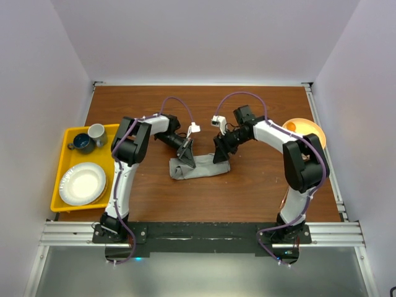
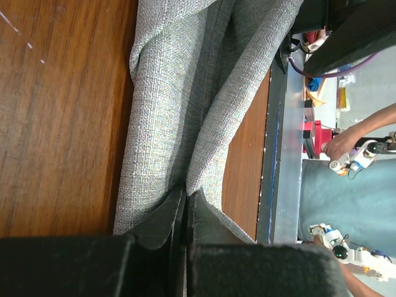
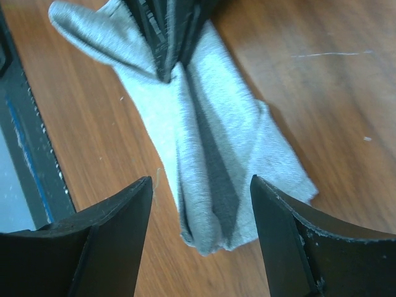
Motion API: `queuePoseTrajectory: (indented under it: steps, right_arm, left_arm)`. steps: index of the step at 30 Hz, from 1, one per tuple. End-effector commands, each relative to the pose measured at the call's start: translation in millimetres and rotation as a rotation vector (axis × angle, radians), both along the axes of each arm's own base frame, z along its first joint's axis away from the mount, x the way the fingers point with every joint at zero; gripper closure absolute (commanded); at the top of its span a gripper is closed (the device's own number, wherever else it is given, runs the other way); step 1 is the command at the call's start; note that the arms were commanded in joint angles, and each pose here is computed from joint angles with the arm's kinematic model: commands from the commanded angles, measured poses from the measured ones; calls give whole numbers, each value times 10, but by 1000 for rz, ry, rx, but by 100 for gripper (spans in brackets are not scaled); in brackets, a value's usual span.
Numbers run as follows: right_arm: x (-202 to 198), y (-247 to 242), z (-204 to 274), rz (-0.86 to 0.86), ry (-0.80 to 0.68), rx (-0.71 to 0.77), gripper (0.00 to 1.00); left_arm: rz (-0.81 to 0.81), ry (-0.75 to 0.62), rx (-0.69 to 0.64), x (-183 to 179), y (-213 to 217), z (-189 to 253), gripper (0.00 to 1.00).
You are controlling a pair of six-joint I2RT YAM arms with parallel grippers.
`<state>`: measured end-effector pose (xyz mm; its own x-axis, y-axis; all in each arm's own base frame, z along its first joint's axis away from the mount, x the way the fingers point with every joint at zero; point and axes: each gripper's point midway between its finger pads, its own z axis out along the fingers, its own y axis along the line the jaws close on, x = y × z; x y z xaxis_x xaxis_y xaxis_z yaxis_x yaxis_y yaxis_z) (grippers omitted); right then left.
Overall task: Fold the napkin into a case and place the utensils inside
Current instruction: Fold the 2/3-rectangle-folded napkin at the center of the board.
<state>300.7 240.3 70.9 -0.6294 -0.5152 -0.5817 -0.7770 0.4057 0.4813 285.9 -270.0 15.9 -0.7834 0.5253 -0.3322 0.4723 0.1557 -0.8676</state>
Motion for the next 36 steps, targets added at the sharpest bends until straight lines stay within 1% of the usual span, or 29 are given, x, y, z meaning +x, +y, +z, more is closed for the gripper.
queuePoseTrajectory:
  steps: [1, 3, 6, 7, 10, 11, 13, 14, 15, 16, 17, 18, 19, 20, 22, 23, 24, 26, 27, 28, 29, 30, 31, 32, 33, 34, 35, 36]
  right_arm:
    - [-163, 109, 36, 103, 1, 34, 32]
    - [-167, 88, -66, 101, 6, 10, 32]
    - [-128, 76, -190, 87, -5, -22, 38]
    - [-100, 58, -234, 74, -13, -43, 48]
    - [-14, 37, -282, 32, -30, -68, 63]
    - [-11, 40, -297, 25, -25, -72, 71]
    - [16, 17, -350, 6, -23, -90, 78]
    - [17, 9, -378, -7, -13, -102, 87]
    - [33, -3, -400, -17, -12, -110, 91]
    - [25, -17, -457, -22, 4, -123, 96]
    - [24, -33, -492, -31, 10, -140, 100]
    - [20, -48, -520, -36, 21, -148, 100]
    - [17, -49, -547, -37, 27, -155, 100]
    - [20, -69, -590, -54, 40, -169, 100]
    - [26, -76, -655, -61, 55, -181, 100]
    - [29, -85, -687, -73, 64, -191, 100]
    - [49, -81, -687, -77, 61, -192, 100]
    - [49, -82, -714, -83, 67, -199, 100]
    - [59, -82, -716, -85, 67, -202, 100]
    - [63, -78, -714, -84, 68, -200, 100]
    - [62, -84, -719, -87, 72, -202, 100]
    - [69, -71, -711, -87, 72, -199, 100]
    - [66, -67, -711, -87, 75, -197, 100]
    - [69, -67, -707, -91, 81, -197, 100]
    - [74, -59, -717, -92, 87, -195, 100]
    - [71, -56, -713, -91, 91, -194, 100]
    - [69, -54, -714, -94, 95, -195, 100]
    - [71, -50, -714, -96, 98, -194, 100]
  left_arm:
    - [-53, -94, 130, 54, 213, -472, 100]
    - [-52, -84, 129, 36, 214, -475, 100]
    - [-48, -80, 130, 32, 212, -476, 100]
    - [-49, -83, 130, 33, 213, -477, 100]
    - [-46, -87, 124, 38, 212, -456, 100]
    - [-45, -88, 121, 40, 207, -451, 100]
    - [-41, -93, 110, 52, 198, -423, 100]
    - [-40, -103, 98, 69, 190, -392, 100]
    - [-37, -115, 84, 93, 184, -360, 99]
    - [-31, -132, 52, 121, 153, -248, 93]
    - [-29, -157, 28, 155, 153, -178, 78]
    - [-25, -178, 8, 184, 142, -94, 73]
    - [-25, -235, -27, 236, 110, 100, 68]
    - [-26, -269, -42, 267, 104, 189, 62]
    - [-15, -356, -74, 352, 81, 485, 57]
    - [2, -376, -74, 384, 108, 566, 52]
    - [21, -462, -90, 483, 101, 751, 50]
    - [71, -485, -66, 535, 190, 859, 46]
    - [79, -545, -52, 563, 234, 992, 44]
    - [83, -590, -41, 599, 256, 1034, 40]
    - [81, -608, -28, 556, 292, 1025, 39]
    - [80, -669, -9, 551, 338, 1120, 38]
    - [85, -713, 2, 575, 355, 1134, 34]
    - [85, -715, 28, 513, 405, 1043, 32]
    - [88, -757, 60, 510, 464, 1057, 26]
    - [75, -807, 76, 524, 477, 1032, 25]
    - [59, -815, 105, 459, 519, 926, 24]
    - [51, -858, 129, 458, 552, 938, 24]
